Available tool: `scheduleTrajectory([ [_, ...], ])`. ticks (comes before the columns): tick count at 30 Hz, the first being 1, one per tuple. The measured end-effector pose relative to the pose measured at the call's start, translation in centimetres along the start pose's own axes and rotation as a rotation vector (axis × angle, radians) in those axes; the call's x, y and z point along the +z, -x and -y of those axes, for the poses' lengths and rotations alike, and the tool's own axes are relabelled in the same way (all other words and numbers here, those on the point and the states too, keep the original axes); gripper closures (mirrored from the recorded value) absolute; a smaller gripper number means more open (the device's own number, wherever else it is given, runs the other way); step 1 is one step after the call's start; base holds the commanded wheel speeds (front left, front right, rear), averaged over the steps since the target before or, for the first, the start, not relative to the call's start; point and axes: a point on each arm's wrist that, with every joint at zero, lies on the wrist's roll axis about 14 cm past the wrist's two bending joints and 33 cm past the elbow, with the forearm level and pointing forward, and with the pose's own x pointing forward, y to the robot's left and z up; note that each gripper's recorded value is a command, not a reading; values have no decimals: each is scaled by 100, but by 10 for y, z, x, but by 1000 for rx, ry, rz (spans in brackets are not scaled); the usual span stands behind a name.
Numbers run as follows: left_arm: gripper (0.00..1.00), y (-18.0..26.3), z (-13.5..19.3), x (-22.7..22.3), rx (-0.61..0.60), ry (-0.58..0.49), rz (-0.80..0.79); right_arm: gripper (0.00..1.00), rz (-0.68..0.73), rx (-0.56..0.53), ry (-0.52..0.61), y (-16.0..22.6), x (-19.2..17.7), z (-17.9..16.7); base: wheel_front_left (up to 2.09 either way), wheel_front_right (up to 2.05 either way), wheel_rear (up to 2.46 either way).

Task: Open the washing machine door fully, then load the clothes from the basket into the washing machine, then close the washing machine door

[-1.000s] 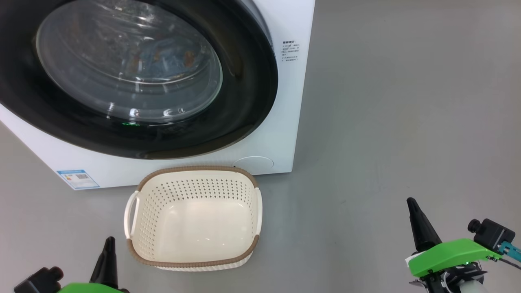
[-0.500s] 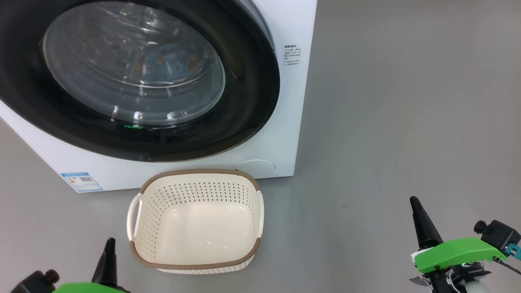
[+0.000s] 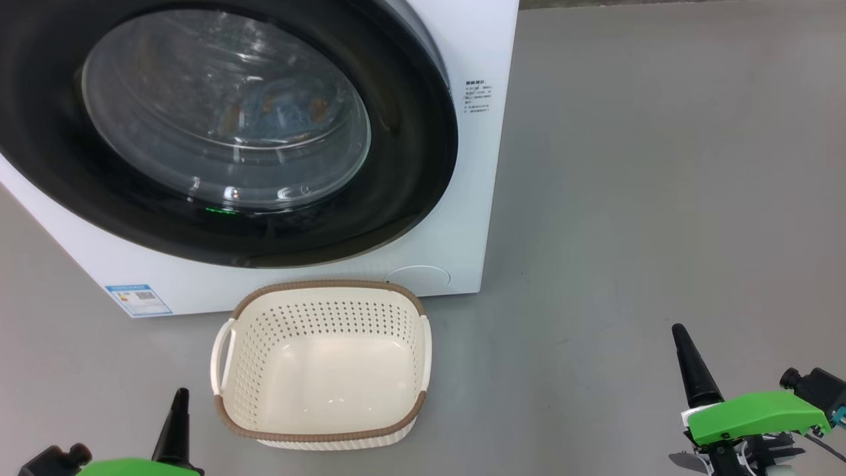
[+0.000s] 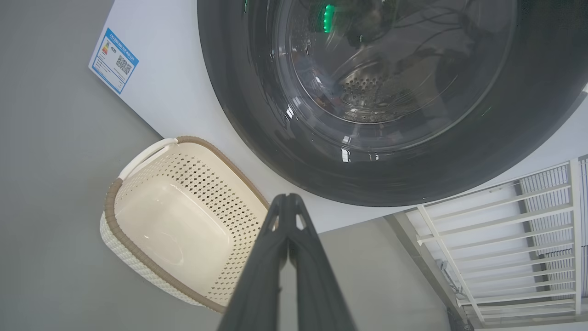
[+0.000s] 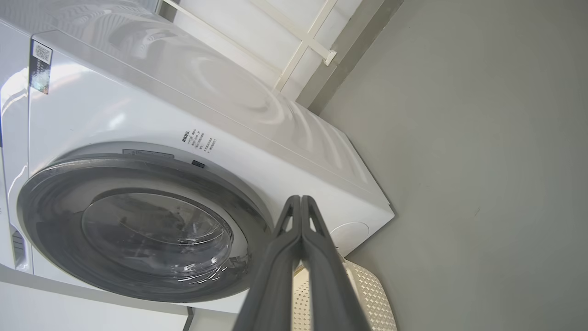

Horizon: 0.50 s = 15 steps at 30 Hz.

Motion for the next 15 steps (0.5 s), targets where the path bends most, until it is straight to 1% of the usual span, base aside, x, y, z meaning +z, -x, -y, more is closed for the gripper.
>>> scheduleTrajectory([
  [15,100,2,4,4,-9,145,2,100,5,23,-144,0,4,-9,0,0,0],
])
